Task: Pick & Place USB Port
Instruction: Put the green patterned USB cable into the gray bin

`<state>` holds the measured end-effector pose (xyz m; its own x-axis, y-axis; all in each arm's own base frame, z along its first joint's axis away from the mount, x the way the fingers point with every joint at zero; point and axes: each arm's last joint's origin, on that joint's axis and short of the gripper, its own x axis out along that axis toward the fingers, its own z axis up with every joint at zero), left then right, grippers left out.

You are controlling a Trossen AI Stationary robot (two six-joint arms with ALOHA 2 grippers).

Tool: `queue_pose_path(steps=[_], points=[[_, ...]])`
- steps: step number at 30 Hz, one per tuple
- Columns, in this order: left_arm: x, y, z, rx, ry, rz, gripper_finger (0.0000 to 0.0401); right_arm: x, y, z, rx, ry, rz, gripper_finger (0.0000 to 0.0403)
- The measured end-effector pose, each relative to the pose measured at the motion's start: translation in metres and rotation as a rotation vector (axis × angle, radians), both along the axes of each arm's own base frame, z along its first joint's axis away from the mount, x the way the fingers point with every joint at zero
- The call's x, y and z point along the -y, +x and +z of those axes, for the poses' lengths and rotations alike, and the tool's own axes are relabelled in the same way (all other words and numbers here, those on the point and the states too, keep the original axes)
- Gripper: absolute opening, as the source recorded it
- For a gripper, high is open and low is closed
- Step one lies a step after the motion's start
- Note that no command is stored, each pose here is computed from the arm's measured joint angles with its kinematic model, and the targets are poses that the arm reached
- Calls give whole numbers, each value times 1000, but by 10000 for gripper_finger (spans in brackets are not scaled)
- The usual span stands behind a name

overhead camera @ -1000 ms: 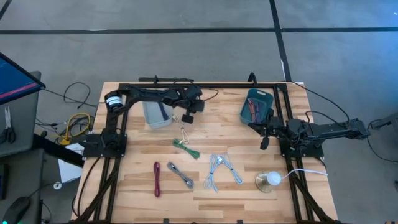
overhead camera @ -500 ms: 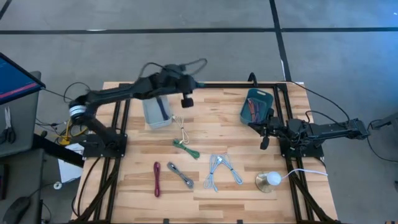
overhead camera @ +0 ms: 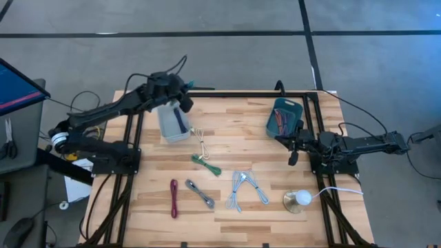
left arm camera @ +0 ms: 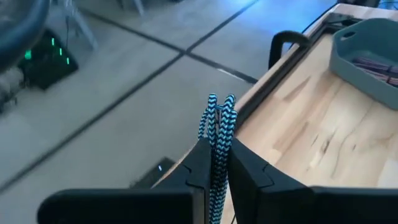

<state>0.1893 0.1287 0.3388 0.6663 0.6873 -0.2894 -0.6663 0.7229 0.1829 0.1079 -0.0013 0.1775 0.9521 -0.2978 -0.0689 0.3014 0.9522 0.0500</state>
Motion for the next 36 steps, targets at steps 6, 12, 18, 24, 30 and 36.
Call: queue_pose_path(steps=[6, 12, 18, 24, 30, 36], points=[[4, -9, -28, 43, -108, 62, 30, 0, 0, 0, 0, 0, 0, 1], [5, -11, -57, 54, -225, 107, 30, 0, 0, 0, 0, 0, 0, 1], [6, -16, -81, 19, -256, 191, 30, 0, 0, 0, 0, 0, 0, 1], [7, -20, -98, 4, -282, 252, 30, 0, 0, 0, 0, 0, 0, 1], [9, -23, -113, 5, -304, 291, 31, 0, 0, 0, 0, 0, 0, 1], [9, -27, -128, 22, -321, 313, 32, 0, 0, 0, 0, 0, 0, 1]])
